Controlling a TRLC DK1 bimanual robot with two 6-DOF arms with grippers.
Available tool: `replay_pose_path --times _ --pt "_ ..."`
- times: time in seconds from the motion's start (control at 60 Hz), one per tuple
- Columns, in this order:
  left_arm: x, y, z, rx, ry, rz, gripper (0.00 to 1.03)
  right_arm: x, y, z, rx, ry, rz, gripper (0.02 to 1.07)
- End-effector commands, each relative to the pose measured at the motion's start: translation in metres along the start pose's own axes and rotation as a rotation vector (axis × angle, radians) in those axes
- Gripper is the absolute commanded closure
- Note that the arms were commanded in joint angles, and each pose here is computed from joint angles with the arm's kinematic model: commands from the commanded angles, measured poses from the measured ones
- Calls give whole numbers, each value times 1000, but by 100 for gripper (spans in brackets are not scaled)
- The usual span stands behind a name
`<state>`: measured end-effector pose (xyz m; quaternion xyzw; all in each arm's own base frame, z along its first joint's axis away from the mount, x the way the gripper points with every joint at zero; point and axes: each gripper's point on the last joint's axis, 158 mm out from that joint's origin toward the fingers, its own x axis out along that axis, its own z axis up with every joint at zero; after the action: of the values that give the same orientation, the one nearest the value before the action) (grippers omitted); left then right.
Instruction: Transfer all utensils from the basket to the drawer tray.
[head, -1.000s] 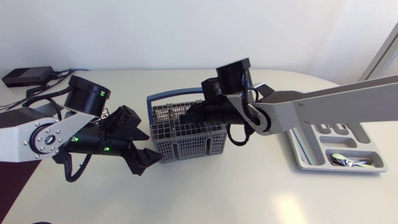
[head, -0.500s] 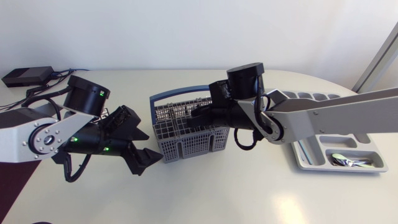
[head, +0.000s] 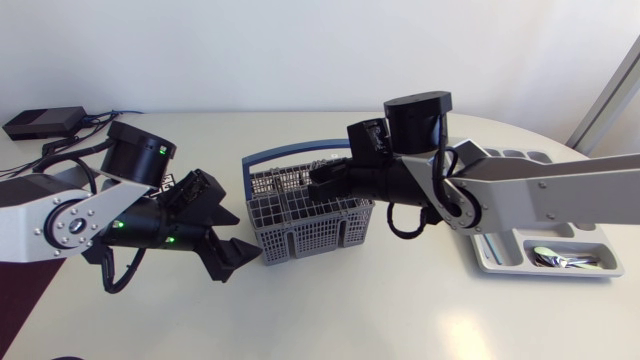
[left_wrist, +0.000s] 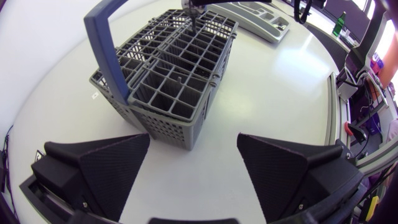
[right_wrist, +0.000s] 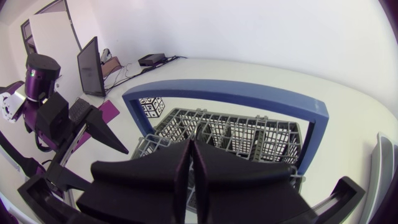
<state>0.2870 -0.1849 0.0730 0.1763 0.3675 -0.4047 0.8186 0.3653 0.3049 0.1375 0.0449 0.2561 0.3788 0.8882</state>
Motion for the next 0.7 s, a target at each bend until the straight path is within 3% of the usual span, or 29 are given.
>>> replay_pose_path --times 0.0,0.683 --pt "0 -8 -8 -20 11 -22 6 -6 12 -2 -17 -10 34 101" --pt "-2 -10 -7 -15 12 -25 6 -37 52 26 -177 -43 192 101"
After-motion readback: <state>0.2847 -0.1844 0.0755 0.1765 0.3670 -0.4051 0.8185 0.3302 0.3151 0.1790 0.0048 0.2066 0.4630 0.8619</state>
